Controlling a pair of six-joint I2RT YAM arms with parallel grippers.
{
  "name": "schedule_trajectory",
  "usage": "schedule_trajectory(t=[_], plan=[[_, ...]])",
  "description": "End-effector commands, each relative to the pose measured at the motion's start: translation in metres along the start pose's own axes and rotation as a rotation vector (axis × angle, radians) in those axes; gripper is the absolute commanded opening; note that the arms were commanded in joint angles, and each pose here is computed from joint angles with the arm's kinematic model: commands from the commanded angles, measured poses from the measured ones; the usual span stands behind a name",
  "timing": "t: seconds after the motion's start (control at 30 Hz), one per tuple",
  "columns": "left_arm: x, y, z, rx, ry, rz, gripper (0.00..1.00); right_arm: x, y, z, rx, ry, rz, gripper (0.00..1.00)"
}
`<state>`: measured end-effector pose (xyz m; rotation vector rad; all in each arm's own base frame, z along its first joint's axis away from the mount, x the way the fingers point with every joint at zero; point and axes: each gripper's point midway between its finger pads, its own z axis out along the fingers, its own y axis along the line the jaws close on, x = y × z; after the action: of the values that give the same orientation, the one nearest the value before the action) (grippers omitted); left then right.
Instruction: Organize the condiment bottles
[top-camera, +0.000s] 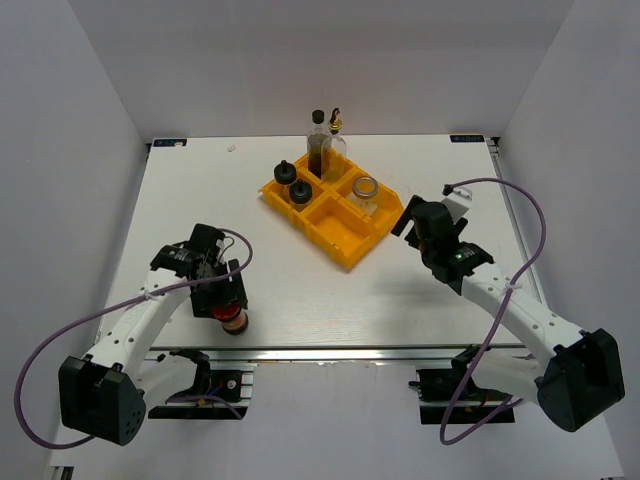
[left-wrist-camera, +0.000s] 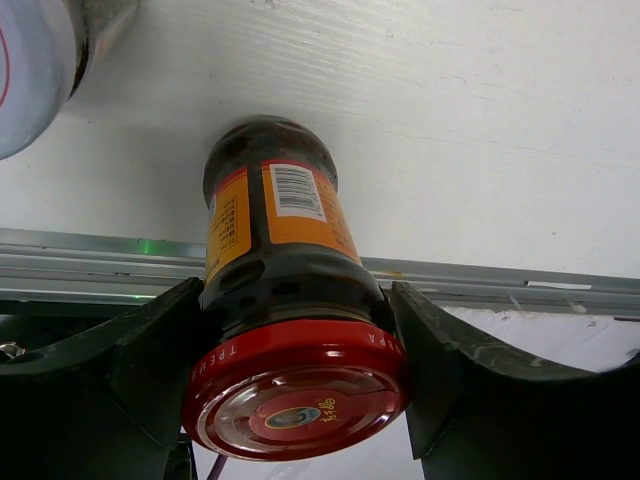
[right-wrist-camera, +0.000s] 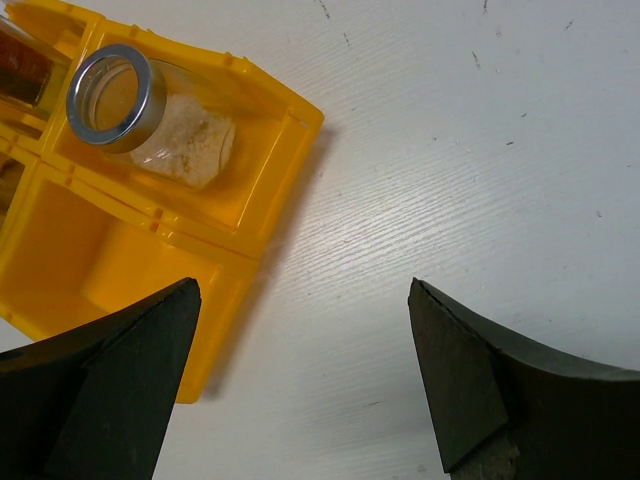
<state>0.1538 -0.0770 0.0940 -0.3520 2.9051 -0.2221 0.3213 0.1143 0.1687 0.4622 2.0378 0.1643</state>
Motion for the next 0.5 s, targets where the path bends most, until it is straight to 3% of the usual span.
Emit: schedule_trajectory(t=[0.0,0.27,0.47], plan=[[-0.012,-0.012,-0.013,0.049,-0.033,0.01,0.39,-0.012,-0.004,-0.003,0.012,-0.05,0.026,0.89],[-0.069,-0.062,-0.053,0.186,-0.236,0.009,0.07,-0.013,-0.016,-0.006,0.018,-0.083,0.025,0.89],[-0.102,-0.134,-0.092,0.336,-0.43,0.034,0.04,-0.022,-0.032,-0.012,0.039,-0.136,0.052,0.89]])
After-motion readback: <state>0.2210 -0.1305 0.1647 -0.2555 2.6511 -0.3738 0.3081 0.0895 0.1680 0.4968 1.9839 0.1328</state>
